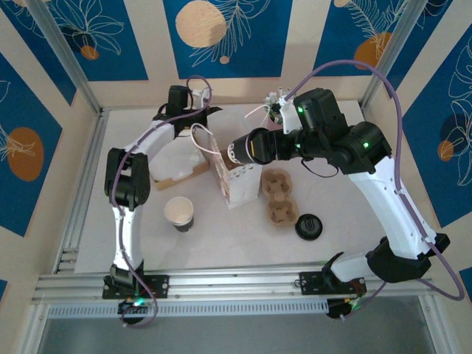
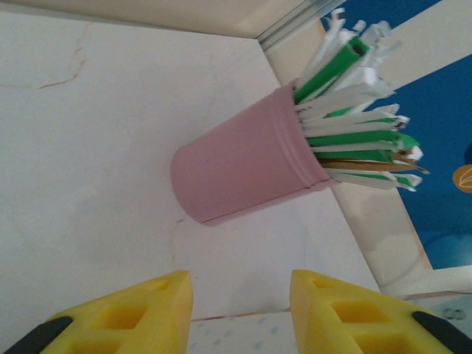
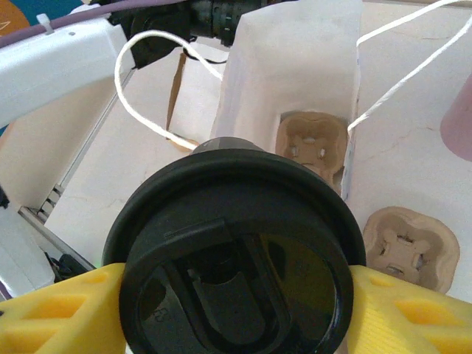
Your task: Pack the takeout coffee
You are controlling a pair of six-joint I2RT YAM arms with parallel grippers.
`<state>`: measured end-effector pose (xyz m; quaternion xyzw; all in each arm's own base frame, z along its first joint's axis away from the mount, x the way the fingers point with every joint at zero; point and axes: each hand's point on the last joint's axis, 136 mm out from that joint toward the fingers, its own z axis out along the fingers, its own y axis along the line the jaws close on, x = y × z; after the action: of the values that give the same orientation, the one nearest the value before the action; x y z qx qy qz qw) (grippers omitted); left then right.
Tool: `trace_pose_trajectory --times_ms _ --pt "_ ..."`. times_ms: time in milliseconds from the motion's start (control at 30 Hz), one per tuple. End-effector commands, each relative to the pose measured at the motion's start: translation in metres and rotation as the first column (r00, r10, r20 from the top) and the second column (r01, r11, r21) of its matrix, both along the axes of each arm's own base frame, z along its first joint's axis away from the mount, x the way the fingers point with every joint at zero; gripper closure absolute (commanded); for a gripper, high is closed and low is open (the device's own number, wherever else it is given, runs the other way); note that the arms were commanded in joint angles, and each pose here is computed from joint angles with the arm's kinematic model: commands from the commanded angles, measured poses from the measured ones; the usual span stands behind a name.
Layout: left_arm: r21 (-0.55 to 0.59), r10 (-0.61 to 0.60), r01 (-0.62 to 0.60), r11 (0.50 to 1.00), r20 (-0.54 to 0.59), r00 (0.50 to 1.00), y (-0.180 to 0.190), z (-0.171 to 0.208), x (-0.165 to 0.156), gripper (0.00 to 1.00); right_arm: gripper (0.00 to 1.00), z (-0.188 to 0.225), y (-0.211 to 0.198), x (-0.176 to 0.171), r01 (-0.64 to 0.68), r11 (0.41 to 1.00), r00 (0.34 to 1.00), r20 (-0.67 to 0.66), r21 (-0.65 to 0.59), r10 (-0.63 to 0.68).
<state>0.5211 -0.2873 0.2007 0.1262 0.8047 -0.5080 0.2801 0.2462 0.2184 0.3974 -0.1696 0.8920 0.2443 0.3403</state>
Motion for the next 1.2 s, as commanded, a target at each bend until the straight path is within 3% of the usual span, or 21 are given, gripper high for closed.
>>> trace_pose_trajectory --times_ms 0,433,1167 --pt "-0.006 -0.018 0.018 1.0 0.05 0.999 -0.004 0.01 -0.014 0.61 0.34 0.009 -0.01 -0.006 0.024 1.0 1.0 0.01 0.015 -0.024" --pt "-0.012 -0.1 0.1 0.995 0.026 0.995 -0.023 0.0 -0.062 0.61 0.34 -0.002 -0.017 -0.013 0.041 0.998 0.998 -0.042 -0.048 -0.043" --pt "-0.022 -0.195 0.195 0.981 -0.005 0.981 -0.043 -0.013 -0.117 0.61 0.34 -0.044 -0.015 -0.032 0.009 0.926 0.985 -0.156 -0.376 -0.073"
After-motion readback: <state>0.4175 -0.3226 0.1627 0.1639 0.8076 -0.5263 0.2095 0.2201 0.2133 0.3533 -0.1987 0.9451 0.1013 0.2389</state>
